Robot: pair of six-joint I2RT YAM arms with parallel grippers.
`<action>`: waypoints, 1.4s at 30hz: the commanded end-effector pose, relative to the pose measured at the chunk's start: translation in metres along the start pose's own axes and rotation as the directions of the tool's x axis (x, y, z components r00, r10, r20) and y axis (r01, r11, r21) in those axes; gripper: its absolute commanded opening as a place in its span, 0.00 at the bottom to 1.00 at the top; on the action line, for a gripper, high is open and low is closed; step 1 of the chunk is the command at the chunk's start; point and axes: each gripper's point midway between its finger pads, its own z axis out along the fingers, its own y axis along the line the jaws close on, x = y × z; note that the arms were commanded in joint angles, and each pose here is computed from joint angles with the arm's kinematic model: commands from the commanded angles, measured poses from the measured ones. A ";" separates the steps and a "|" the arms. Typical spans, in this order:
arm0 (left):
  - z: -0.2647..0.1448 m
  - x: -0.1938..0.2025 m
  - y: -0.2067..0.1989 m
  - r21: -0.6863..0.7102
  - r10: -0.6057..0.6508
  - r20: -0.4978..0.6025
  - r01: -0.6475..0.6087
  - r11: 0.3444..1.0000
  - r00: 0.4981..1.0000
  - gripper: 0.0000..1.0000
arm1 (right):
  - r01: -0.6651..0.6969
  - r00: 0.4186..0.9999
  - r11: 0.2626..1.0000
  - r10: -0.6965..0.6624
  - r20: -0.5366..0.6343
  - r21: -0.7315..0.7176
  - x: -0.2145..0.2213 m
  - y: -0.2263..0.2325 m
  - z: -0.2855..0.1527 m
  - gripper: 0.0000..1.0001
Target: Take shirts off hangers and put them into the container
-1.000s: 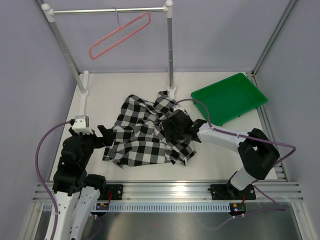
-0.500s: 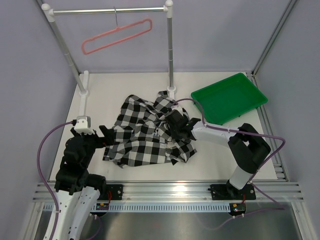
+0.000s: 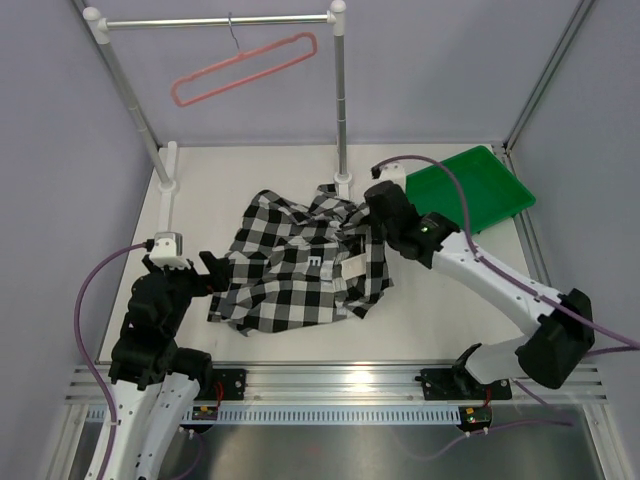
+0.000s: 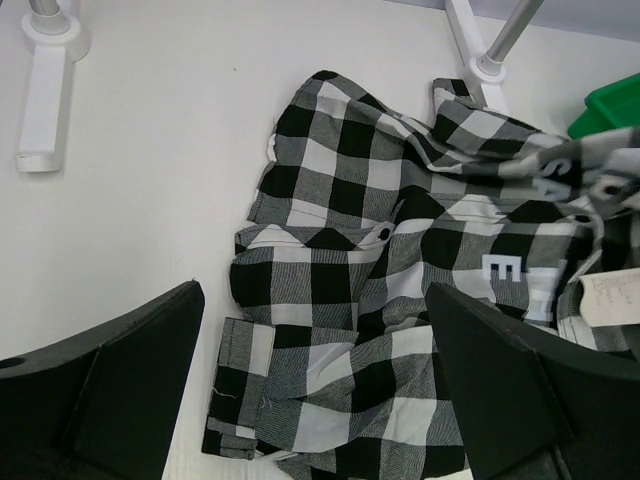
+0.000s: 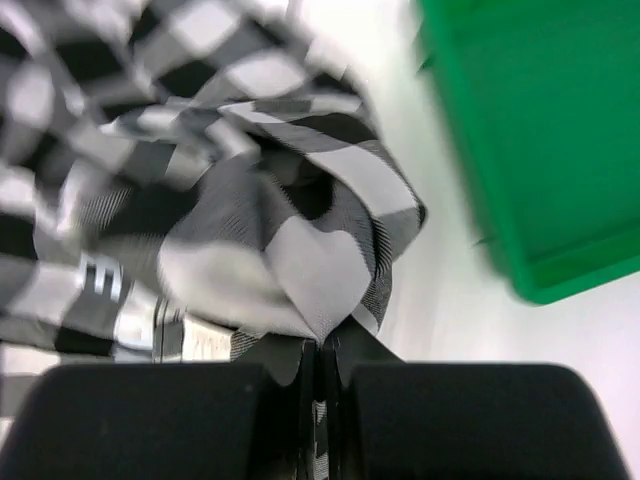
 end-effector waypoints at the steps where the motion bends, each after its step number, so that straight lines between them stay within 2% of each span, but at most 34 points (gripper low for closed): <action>1: 0.000 -0.013 -0.004 0.014 -0.014 0.062 0.013 1.000 0.998 0.99 | -0.078 0.981 0.988 0.052 0.187 0.132 -0.073 -0.056 -0.045 0.00; 4: 0.000 -0.013 -0.004 0.017 -0.013 0.062 0.012 1.000 0.998 0.99 | -0.167 0.955 0.965 0.107 0.278 0.201 -0.108 -0.096 -0.067 0.00; 12: 0.000 -0.012 -0.005 0.019 -0.012 0.060 0.011 1.000 0.998 0.99 | -0.381 0.854 0.891 0.237 0.463 0.247 -0.169 -0.166 -0.101 0.00; 17: -0.001 -0.012 -0.005 0.023 -0.012 0.062 0.010 1.000 0.998 0.99 | -0.483 0.793 0.833 0.287 0.537 0.268 -0.195 -0.207 -0.100 0.00; 21: -0.001 -0.013 -0.007 0.030 -0.011 0.065 0.009 1.000 0.998 0.99 | -0.553 0.755 0.788 0.338 0.562 0.270 -0.200 -0.240 -0.081 0.00; 25: -0.002 -0.012 -0.008 0.035 -0.010 0.065 0.008 0.999 0.998 0.99 | -0.591 0.758 0.745 0.381 0.530 0.309 -0.189 -0.271 -0.037 0.00; 30: -0.003 -0.012 -0.009 0.041 -0.009 0.067 0.007 0.999 0.998 0.99 | -0.607 0.778 0.714 0.445 0.443 0.349 -0.161 -0.286 0.022 0.00; 36: -0.003 -0.012 -0.010 0.044 -0.007 0.068 0.004 0.999 0.998 0.99 | -0.632 0.774 0.680 0.576 0.263 0.372 -0.097 -0.301 0.111 0.00; 39: -0.003 -0.013 -0.010 0.043 -0.007 0.068 0.004 0.999 0.998 0.99 | -0.626 0.773 0.675 0.605 0.192 0.390 -0.079 -0.301 0.135 0.00; 40: -0.003 -0.013 -0.010 0.044 -0.006 0.068 0.003 0.999 0.998 0.99 | -0.608 0.774 0.675 0.622 0.120 0.419 -0.057 -0.298 0.152 0.00; 42: -0.003 -0.013 -0.010 0.042 -0.005 0.067 0.002 0.999 0.998 0.99 | -0.609 0.763 0.669 0.642 0.083 0.426 -0.051 -0.297 0.164 0.00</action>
